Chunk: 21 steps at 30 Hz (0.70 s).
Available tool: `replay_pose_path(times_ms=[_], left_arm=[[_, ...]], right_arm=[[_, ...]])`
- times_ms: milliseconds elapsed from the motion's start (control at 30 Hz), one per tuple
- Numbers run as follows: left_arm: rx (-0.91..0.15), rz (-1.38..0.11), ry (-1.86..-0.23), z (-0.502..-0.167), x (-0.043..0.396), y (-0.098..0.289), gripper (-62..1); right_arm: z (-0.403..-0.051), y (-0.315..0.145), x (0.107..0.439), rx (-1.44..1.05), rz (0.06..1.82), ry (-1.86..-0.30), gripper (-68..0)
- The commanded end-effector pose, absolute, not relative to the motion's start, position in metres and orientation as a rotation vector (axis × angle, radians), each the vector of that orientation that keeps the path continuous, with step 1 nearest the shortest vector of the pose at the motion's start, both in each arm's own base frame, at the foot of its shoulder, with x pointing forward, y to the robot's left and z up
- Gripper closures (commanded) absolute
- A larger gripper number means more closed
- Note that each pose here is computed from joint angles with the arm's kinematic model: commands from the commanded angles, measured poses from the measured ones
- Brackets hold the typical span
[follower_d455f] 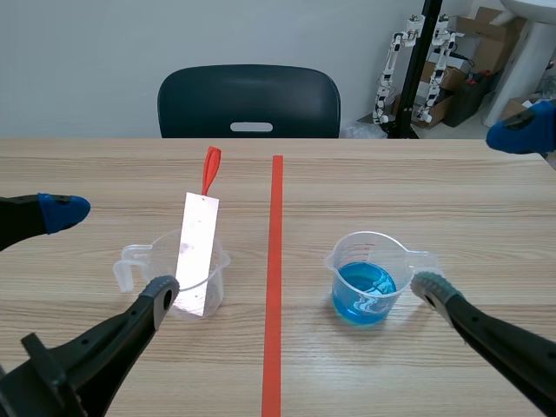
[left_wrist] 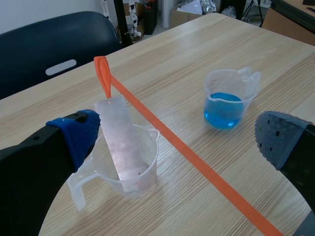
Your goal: Do the redox reaction experiment. return to the home posture
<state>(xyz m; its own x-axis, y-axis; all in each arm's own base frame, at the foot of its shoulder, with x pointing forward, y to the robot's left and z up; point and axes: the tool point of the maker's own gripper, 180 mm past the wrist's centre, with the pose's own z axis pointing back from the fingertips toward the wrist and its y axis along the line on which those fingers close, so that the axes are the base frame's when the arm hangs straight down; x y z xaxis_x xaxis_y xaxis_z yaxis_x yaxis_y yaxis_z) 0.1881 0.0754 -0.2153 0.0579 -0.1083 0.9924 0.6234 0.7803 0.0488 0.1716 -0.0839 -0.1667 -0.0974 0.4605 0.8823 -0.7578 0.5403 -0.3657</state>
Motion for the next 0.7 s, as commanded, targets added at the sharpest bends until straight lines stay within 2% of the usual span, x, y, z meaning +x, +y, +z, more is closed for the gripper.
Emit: replay_pose_path(times_ms=[0,100,300,667], left_arm=[[-0.461,-0.577,-1.434,-0.21,0.189,0.075,-62.3],[-0.461,-0.577,-1.434,-0.21,0.189,0.075,-62.3],[-0.459,-0.58,-1.433,-0.21,0.189,0.075,-62.3],[-0.459,-0.581,-1.434,-0.21,0.189,0.075,-62.3]], right_arm=[[-0.161,-0.083,0.174,0.289,1.037,-1.336,-67.9],[-0.164,-0.085,0.174,0.263,1.056,-1.327,-67.9],[-0.163,-0.102,0.188,0.164,0.984,-1.349,-67.9],[-0.182,-0.117,0.189,0.167,0.922,-1.305,-67.9]])
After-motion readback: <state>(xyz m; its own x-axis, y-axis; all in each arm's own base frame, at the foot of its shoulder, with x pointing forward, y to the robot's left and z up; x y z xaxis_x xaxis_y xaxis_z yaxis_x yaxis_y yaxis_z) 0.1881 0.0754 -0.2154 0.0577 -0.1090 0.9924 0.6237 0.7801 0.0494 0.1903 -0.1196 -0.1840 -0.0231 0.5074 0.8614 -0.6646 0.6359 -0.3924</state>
